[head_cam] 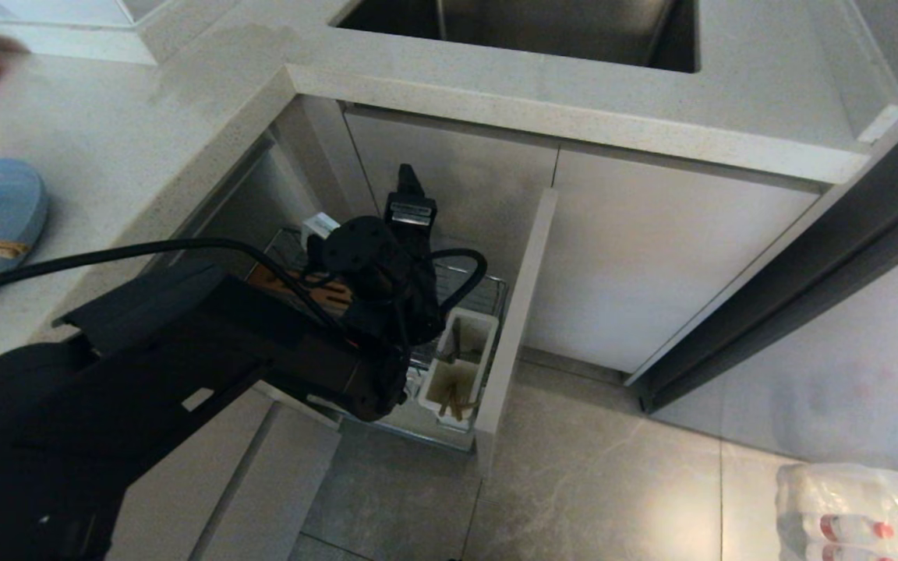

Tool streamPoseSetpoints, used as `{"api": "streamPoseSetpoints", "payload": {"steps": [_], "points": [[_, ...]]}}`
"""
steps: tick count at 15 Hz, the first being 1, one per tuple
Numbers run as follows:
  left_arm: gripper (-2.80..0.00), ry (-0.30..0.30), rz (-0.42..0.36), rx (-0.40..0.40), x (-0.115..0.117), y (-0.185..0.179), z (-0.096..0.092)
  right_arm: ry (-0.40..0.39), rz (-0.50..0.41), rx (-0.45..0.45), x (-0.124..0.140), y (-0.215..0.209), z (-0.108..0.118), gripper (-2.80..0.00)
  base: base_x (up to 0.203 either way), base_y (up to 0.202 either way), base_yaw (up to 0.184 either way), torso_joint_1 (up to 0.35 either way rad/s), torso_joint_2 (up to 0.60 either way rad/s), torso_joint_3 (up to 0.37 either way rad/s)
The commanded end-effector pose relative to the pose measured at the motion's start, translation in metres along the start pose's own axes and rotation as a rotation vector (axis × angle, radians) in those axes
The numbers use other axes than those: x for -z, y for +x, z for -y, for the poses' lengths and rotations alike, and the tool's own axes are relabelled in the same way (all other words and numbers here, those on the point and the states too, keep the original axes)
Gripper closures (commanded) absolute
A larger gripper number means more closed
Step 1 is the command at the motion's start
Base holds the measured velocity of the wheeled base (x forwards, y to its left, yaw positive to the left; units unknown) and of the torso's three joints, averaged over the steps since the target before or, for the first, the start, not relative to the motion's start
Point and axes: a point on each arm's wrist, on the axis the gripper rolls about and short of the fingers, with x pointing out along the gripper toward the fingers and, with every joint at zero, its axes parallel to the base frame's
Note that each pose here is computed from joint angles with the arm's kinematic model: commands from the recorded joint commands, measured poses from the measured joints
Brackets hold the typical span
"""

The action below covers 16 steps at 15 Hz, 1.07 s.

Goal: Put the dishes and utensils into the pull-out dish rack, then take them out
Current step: Pick up the bowl and place it in the cupboard, then pick up the chopsticks and place it in the cupboard

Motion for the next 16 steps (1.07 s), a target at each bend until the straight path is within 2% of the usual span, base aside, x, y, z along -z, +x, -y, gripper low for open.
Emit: {"api": "streamPoseSetpoints", "payload": {"steps": [1, 3, 9, 16], "points": [[0.0, -0.011, 0.01, 0.012, -0.005, -0.001, 0.008, 0.0, -0.001, 0.0, 0.0, 0.0, 0.0, 0.0, 0.0, 0.0, 0.0, 0.0, 0.0, 0.0], [0.0, 0.031, 0.014, 0.031, -0.009, -0.003, 0.021, 0.0, -0.001, 0.0, 0.0, 0.0, 0.0, 0.0, 0.0, 0.0, 0.0, 0.0, 0.0, 0.0], [0.0, 0.095, 0.012, 0.078, -0.017, -0.013, 0.051, 0.0, -0.001, 0.0, 0.0, 0.0, 0.0, 0.0, 0.0, 0.0, 0.0, 0.0, 0.0, 0.0], [0.0, 0.307, 0.008, 0.12, -0.031, -0.026, 0.08, 0.0, -0.001, 0.0, 0.0, 0.0, 0.0, 0.0, 0.0, 0.0, 0.0, 0.0, 0.0, 0.0]]}}
